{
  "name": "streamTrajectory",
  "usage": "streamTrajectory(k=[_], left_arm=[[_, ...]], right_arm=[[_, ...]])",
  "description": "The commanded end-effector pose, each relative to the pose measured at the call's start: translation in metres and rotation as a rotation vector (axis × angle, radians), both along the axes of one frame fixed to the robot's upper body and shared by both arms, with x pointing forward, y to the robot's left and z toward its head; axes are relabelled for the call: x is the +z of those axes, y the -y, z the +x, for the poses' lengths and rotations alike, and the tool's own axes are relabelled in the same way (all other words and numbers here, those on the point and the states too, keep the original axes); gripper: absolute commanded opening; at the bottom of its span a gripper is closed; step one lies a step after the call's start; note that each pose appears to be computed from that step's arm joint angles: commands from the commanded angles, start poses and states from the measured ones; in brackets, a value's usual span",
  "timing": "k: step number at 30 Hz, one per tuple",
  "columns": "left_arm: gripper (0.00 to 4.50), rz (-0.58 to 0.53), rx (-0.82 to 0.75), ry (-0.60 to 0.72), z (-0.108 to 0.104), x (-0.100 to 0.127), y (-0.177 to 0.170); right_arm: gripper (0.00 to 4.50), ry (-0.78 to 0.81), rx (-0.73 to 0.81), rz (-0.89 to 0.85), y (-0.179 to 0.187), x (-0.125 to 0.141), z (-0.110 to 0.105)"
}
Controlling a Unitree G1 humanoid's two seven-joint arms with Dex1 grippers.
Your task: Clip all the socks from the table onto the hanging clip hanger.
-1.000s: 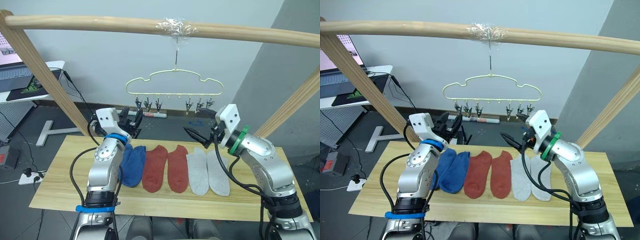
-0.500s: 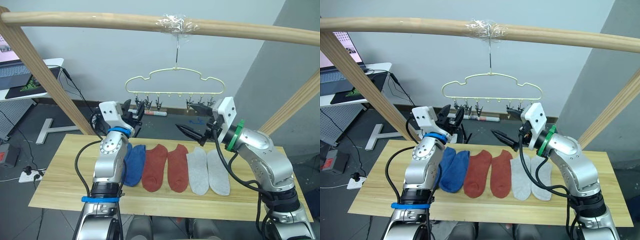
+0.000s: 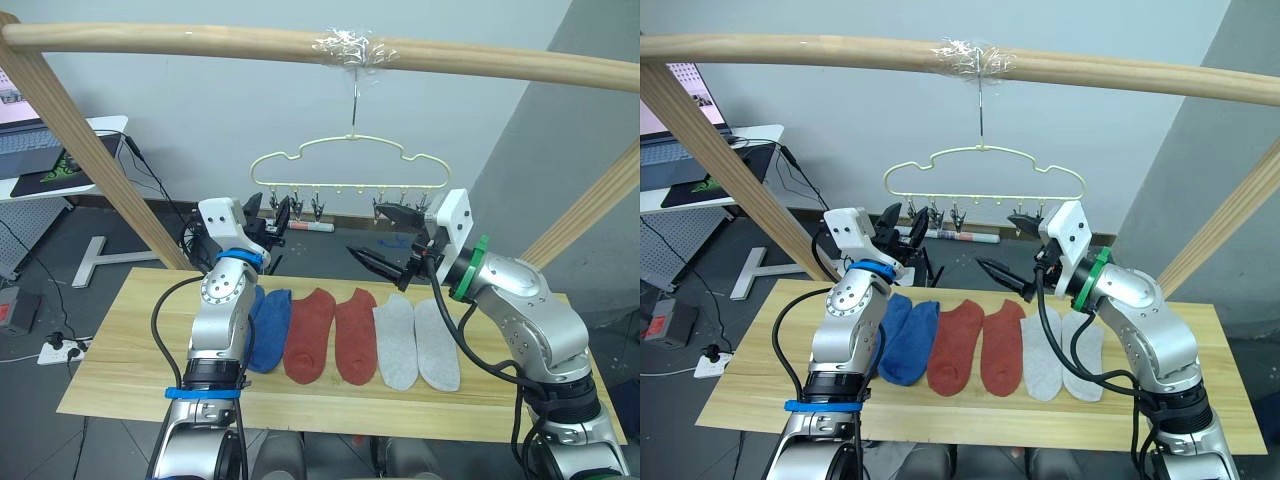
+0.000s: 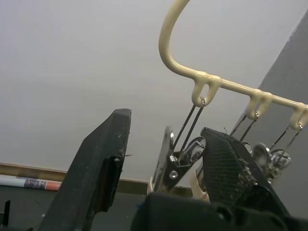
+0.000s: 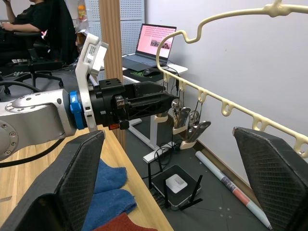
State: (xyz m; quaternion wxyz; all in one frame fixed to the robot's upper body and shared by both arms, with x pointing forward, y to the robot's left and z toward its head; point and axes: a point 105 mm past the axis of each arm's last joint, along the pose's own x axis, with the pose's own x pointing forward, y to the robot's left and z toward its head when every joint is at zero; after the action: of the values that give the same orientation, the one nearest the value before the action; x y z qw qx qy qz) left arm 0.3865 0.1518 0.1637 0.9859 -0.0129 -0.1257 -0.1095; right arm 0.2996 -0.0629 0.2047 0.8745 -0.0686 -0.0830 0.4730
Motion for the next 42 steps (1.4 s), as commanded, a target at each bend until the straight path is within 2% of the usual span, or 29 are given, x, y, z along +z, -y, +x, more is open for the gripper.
streamTrajectory(k=[1, 2, 5, 10, 11, 12, 27, 28, 31, 34, 42], left_arm=[[2.66, 0.006, -0.020, 0.085, -0.0004, 0.0218, 0.0041], [2.66, 0.008, -0.025, 0.087, -0.0004, 0.0222, 0.0050], [2.07, -0.003, -0.049, 0.088, -0.0009, 0.0227, 0.0086], [0.53, -0.008, -0.065, 0.079, -0.0006, 0.0215, 0.0102], [0.11, -0.009, -0.064, 0.078, -0.0006, 0.0215, 0.0101], [0.03, -0.010, -0.064, 0.078, -0.0008, 0.0215, 0.0101], [0.03, 0.013, -0.042, 0.061, 0.0008, 0.0183, 0.0054], [0.48, 0.013, -0.043, 0.061, 0.0008, 0.0185, 0.0053], [1.26, 0.012, -0.033, 0.061, 0.0017, 0.0190, 0.0042], [2.24, -0.016, -0.034, 0.057, 0.0012, 0.0196, 0.0040], [2.24, 0.001, -0.026, 0.056, -0.0022, 0.0178, 0.0039]], right_arm=[[4.50, 0.044, 0.018, 0.034, -0.0022, 0.0160, -0.0044], [4.50, 0.040, 0.016, 0.040, -0.0020, 0.0162, -0.0040], [4.50, 0.037, 0.009, 0.045, -0.0010, 0.0169, -0.0026], [4.50, 0.032, -0.004, 0.049, 0.0009, 0.0164, -0.0009], [4.50, 0.032, -0.004, 0.048, 0.0010, 0.0161, -0.0009], [4.50, 0.032, -0.006, 0.048, 0.0012, 0.0161, -0.0011], [4.50, 0.023, -0.033, 0.049, 0.0040, 0.0120, -0.0013], [4.50, 0.023, -0.035, 0.048, 0.0045, 0.0117, -0.0011], [4.50, 0.022, -0.038, 0.046, 0.0057, 0.0112, -0.0003], [4.50, 0.020, -0.041, 0.042, 0.0065, 0.0100, -0.0005], [4.50, 0.020, -0.045, 0.037, 0.0075, 0.0091, -0.0005]])
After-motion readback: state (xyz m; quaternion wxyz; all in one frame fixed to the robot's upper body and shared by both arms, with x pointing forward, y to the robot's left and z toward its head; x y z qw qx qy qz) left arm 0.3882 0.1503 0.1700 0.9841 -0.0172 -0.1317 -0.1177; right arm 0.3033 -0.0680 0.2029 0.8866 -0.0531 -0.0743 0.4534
